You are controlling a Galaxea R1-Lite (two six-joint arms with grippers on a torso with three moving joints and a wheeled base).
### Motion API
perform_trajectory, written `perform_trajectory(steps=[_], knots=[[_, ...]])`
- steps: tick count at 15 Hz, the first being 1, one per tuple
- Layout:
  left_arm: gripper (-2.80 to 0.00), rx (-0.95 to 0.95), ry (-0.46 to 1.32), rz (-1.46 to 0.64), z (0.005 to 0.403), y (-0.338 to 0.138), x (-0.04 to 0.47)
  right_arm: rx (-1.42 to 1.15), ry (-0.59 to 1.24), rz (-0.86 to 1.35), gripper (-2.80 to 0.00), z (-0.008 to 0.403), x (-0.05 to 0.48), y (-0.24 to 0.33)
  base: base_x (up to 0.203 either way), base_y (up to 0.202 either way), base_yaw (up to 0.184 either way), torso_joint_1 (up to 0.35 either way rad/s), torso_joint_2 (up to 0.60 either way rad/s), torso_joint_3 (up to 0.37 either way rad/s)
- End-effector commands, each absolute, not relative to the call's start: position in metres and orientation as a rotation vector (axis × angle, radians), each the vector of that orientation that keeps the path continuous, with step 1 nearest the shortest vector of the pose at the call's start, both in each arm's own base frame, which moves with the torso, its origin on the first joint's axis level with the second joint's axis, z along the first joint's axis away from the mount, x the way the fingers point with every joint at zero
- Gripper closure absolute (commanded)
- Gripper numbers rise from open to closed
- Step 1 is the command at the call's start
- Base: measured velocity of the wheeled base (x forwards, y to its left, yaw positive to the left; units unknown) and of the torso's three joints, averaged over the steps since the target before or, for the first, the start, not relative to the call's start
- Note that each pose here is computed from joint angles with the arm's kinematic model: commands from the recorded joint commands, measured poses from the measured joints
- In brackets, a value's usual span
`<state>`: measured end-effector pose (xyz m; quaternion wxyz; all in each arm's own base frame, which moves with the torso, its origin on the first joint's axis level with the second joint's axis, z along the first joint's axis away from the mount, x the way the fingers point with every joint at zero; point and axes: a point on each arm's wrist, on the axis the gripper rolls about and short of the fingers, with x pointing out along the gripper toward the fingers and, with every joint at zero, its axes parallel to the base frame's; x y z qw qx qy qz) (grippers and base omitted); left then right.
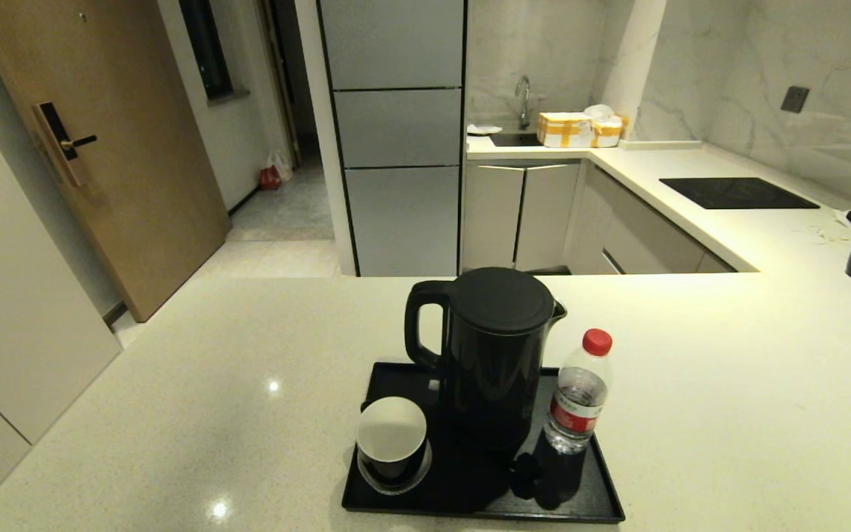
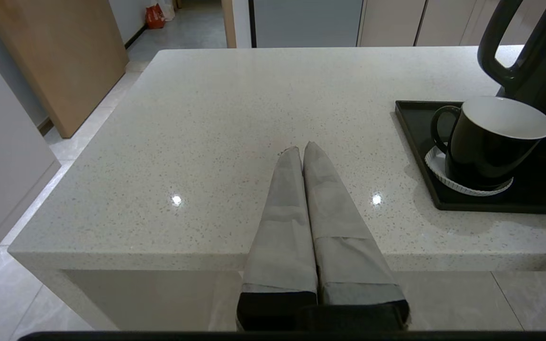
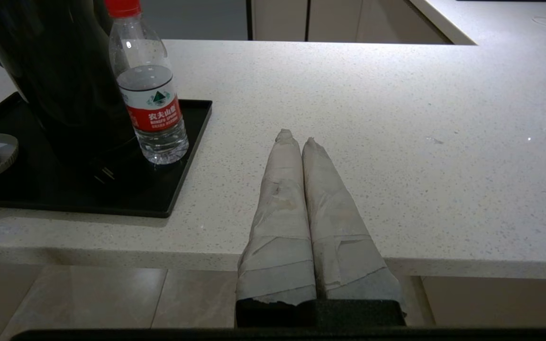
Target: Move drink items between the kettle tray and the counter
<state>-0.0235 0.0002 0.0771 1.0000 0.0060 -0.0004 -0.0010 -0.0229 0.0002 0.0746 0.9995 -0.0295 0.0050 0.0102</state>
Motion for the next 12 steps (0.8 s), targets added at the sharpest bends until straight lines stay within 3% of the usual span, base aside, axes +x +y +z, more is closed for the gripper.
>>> perform_trajectory(steps=[1,12], knots=[[0.0,0.011,0.002,-0.002,0.0759,0.0002,-0.0233,-0.061,0.012,0.022,0.0,0.0747,-0.0228,0.0002,0.0,0.0,0.0,0.0,0.0,0.0],[0.0,0.011,0.002,-0.003,0.0759,0.0002,-0.0233,-0.014,0.011,0.012,0.0,0.0746,-0.0227,0.0,0.0,0.0,0.0,0.0,0.0,0.0]])
